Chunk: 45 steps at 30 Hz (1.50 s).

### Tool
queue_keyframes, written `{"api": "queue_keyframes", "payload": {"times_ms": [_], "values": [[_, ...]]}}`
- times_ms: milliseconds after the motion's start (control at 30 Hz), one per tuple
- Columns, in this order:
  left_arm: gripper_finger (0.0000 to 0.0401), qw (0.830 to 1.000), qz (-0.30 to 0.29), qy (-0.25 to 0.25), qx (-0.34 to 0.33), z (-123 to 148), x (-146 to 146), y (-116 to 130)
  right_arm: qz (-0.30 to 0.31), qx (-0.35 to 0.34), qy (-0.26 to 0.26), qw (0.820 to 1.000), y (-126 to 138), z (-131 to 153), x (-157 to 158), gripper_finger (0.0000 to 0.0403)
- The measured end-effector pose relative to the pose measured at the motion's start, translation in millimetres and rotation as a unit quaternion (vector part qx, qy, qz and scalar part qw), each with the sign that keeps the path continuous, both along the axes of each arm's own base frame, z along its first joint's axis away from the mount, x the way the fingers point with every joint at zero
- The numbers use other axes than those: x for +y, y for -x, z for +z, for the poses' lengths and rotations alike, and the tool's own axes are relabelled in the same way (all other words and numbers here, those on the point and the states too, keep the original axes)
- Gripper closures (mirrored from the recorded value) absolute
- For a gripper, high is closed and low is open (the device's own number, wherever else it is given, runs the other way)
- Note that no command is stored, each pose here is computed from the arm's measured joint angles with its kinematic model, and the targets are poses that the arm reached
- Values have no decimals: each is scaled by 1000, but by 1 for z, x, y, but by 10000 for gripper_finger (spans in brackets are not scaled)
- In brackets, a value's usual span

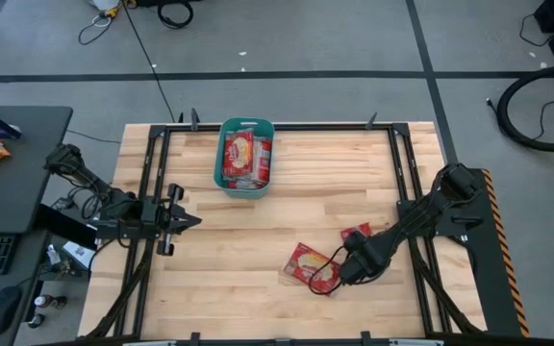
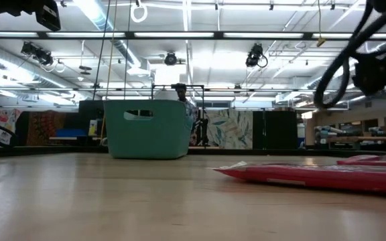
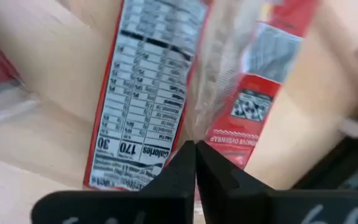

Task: Sort popcorn bags into baskets
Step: Put the red popcorn bag into the green bin

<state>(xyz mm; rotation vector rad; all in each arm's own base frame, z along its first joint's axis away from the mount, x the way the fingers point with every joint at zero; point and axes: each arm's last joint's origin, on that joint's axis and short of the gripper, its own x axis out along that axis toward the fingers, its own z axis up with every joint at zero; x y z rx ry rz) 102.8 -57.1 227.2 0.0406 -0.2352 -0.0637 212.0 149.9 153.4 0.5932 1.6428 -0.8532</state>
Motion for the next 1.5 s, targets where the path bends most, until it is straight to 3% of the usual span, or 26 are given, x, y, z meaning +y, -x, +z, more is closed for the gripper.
{"api": "queue_keyframes", "payload": {"times_ms": [400, 667, 867, 1167, 1500], "values": [[388, 1000, 0, 0, 0, 0, 0, 0, 29, -85, 53, 995, -32, 47, 1, 398], [388, 1000, 0, 0, 0, 0, 0, 0, 62, -201, 101, 972, -69, 83, -14, 398], [388, 1000, 0, 0, 0, 0, 0, 0, 101, -302, 130, 939, -102, 104, -31, 398], [388, 1000, 0, 0, 0, 0, 0, 0, 162, -439, 167, 868, -150, 123, -75, 398], [388, 1000, 0, -1, 0, 0, 0, 0, 191, -537, 218, 793, -179, 147, -136, 398]]}}
